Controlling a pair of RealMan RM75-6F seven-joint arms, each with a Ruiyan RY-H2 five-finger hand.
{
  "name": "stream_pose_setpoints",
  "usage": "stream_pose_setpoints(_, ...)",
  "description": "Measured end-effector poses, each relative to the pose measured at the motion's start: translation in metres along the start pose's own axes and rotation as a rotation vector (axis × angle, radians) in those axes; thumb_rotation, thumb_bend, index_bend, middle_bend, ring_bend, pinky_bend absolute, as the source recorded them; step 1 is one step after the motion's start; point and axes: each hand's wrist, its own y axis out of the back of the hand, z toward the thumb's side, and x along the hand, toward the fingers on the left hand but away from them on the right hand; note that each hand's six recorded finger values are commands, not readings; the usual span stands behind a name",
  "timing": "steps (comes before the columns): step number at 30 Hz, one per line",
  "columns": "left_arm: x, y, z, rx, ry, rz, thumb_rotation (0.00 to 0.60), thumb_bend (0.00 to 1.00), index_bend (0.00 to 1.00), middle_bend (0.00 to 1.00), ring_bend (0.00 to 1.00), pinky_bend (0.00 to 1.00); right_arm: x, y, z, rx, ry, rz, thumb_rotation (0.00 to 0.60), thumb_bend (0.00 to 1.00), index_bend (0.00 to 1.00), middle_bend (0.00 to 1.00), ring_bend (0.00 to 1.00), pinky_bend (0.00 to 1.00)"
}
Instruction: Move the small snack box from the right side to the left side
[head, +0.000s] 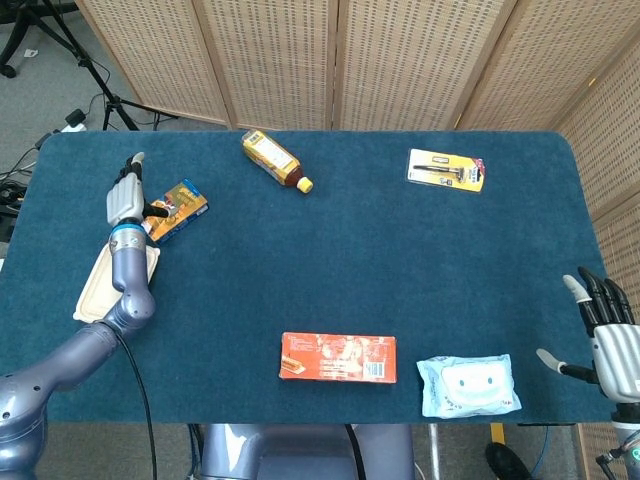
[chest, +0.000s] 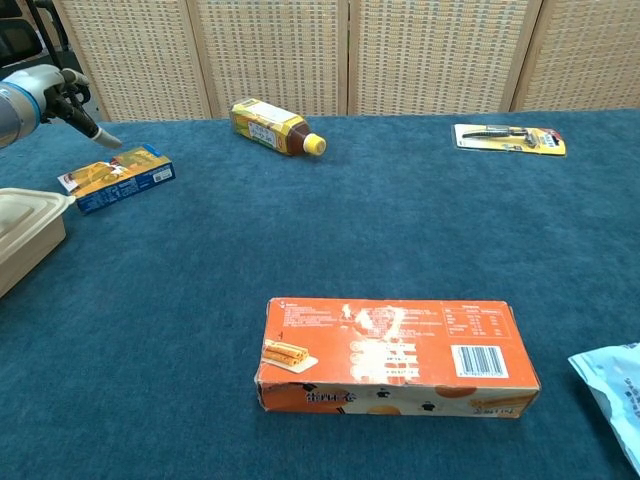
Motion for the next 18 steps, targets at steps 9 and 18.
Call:
stream_pose_setpoints(9, -0.015, 0.035, 0.004, -0.041, -0.076, 0.066, 0.6, 0.0, 0.0, 0.0, 0.0, 0.05, 0.004, 0.006, 0.005, -0.017, 0.019, -0.015, 0.6, 0.0, 0.0, 0.0, 0.0, 0.0)
stream_pose_setpoints(18, -0.081, 0.09, -0.028, -0.044, -0.216, 0.095, 0.6, 0.0, 0.0, 0.0, 0.0, 0.0, 0.01, 0.015, 0.009, -0.034, 0.034, -0.036, 0.6, 0.0, 0.0, 0.0, 0.0, 0.0)
